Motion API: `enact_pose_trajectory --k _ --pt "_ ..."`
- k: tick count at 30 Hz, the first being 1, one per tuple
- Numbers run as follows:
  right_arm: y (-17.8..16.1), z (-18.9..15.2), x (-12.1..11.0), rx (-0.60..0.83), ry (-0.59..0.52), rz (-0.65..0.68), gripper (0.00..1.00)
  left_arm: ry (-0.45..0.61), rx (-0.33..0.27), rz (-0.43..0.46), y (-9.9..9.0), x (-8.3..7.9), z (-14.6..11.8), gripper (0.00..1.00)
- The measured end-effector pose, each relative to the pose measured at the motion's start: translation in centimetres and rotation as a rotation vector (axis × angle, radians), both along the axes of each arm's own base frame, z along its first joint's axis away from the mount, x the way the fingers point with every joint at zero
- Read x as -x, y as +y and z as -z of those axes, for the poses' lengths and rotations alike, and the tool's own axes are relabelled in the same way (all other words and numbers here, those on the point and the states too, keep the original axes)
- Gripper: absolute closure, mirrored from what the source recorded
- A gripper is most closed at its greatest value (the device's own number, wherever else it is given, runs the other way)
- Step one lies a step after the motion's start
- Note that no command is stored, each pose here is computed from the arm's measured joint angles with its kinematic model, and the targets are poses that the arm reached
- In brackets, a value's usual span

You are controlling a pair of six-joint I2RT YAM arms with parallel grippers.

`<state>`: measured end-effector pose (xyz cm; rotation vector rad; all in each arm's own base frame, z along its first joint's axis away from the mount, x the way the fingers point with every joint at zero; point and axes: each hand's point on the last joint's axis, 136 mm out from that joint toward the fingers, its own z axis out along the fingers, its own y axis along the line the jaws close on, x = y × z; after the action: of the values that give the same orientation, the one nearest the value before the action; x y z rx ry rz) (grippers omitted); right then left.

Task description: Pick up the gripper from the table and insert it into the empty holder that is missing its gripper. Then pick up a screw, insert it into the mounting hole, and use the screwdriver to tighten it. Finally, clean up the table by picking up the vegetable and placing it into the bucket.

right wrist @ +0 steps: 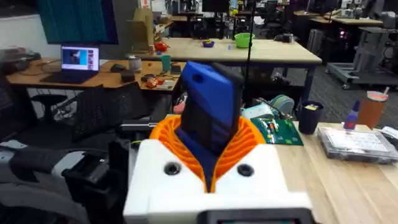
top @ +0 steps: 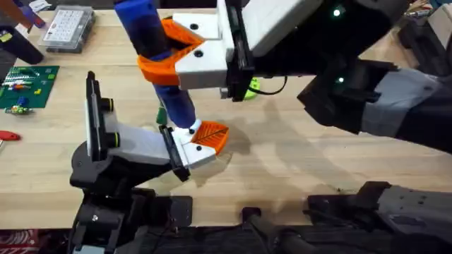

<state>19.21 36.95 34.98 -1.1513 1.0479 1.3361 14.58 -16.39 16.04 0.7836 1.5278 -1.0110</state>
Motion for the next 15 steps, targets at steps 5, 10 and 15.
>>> enact_pose_trajectory --k 5,10,15 --pt "-0.04 0.21 -0.24 0.008 0.008 0.007 0.976 -0.001 0.000 0.000 0.00 0.00 -0.01 0.984" --pt "-0.09 0.40 -0.35 0.012 0.014 0.011 0.976 0.001 0.000 0.004 -0.03 0.06 0.00 0.984" --pt "-0.09 0.39 -0.33 0.012 0.017 0.009 0.976 0.000 0.000 0.004 -0.03 0.06 0.00 0.984"
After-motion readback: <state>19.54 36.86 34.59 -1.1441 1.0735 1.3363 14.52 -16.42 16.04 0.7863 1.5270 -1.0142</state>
